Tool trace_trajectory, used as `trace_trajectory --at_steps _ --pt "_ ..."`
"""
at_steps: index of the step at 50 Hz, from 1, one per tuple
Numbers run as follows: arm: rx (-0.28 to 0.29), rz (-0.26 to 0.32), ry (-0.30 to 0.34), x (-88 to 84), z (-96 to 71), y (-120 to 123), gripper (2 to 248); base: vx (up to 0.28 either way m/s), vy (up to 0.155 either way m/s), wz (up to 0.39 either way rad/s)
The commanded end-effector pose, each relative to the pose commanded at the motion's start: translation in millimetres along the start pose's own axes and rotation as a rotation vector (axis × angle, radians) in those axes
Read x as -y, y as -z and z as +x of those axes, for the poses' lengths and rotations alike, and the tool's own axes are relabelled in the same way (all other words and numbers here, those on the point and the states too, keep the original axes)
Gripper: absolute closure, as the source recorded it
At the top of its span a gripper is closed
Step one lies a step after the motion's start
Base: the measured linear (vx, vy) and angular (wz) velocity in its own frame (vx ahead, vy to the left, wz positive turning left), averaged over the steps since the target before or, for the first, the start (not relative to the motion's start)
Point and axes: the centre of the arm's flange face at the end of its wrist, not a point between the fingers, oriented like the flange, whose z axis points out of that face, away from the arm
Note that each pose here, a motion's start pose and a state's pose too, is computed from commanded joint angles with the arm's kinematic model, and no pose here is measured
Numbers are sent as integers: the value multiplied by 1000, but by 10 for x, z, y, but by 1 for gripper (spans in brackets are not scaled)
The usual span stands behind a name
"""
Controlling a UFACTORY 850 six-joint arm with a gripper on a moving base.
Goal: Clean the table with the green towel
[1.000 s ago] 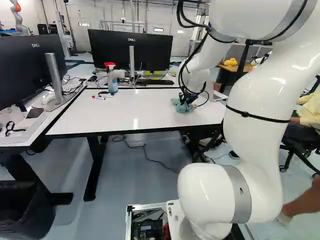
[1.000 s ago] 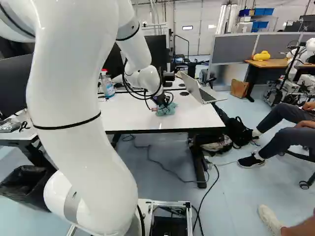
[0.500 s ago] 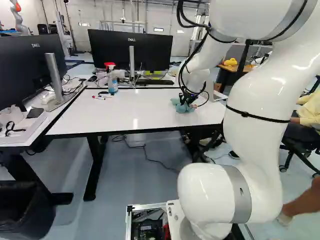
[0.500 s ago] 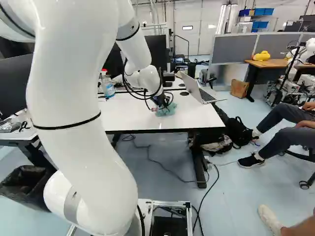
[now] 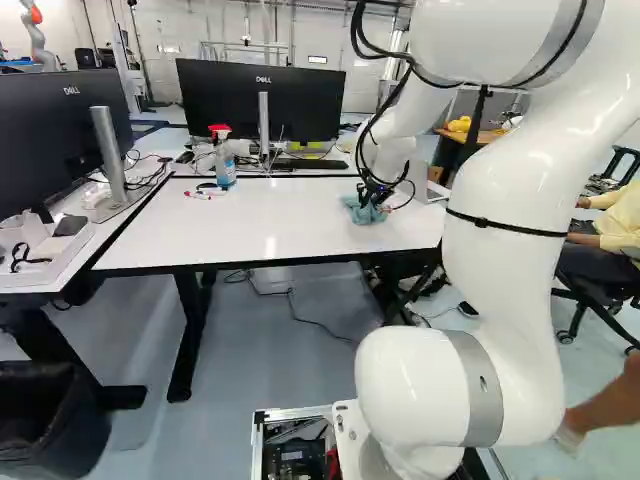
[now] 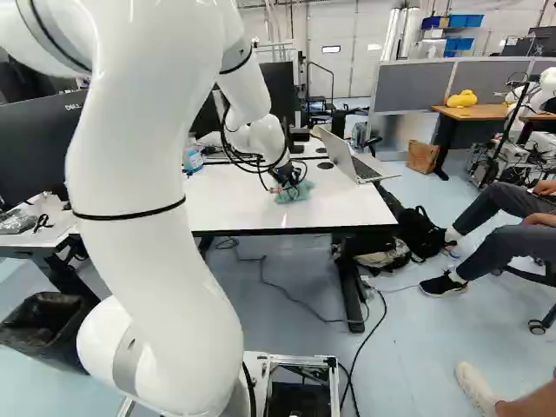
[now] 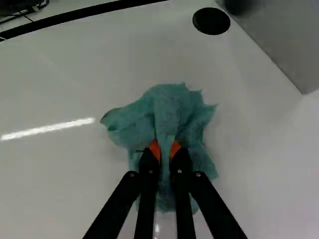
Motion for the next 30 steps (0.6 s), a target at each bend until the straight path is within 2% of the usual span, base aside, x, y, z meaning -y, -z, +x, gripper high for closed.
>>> trace_trajectory --at_steps 19,30 --pt "-5 -32 -45 -308 74 -56 210 0 0 0" --pt "0 -45 -64 -434 -10 8 210 0 0 0"
